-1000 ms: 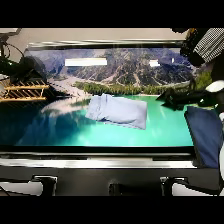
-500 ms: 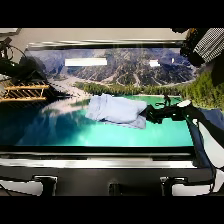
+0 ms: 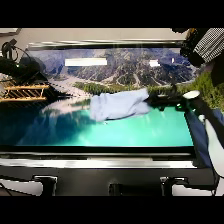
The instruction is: Fold the clothes and pants, and hang the long-sleeved shirts on hangers.
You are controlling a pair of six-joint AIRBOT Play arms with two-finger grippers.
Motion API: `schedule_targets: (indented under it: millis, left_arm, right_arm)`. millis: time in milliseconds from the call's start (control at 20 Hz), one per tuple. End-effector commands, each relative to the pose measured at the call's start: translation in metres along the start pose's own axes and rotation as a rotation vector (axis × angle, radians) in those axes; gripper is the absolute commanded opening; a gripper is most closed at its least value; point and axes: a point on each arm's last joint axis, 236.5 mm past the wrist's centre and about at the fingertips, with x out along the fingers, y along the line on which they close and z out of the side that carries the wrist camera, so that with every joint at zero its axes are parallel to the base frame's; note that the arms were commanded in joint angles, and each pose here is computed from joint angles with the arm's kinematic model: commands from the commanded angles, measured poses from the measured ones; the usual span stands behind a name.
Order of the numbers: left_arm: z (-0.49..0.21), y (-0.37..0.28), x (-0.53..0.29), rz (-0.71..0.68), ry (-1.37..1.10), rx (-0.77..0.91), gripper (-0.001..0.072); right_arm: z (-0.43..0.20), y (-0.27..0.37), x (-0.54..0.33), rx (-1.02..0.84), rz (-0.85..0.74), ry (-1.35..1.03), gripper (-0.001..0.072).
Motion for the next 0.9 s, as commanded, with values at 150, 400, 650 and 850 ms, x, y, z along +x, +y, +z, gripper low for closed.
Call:
schedule_targets:
  millis: [150, 400, 650, 850]
  left_arm:
    - [-0.004, -0.009, 0.005, -0.005, 0.012, 0.021, 0.0018]
    - [-0.004, -0.010, 0.005, -0.006, 0.014, 0.022, 0.0018]
    - [-0.004, -0.010, 0.005, -0.006, 0.014, 0.022, 0.0018]
    - [-0.004, -0.010, 0.005, -0.006, 0.014, 0.022, 0.0018]
  right_arm:
    - [0.103, 0.018, -0.126, 0.054, -0.043, -0.292, 0.0025]
    - [0.145, -0.038, -0.234, 0.182, -0.189, -0.535, 0.0024]
    - [0.139, -0.091, -0.316, 0.331, -0.307, -0.678, 0.0024]
    - [0.114, -0.124, -0.360, 0.462, -0.456, -0.739, 0.0023]
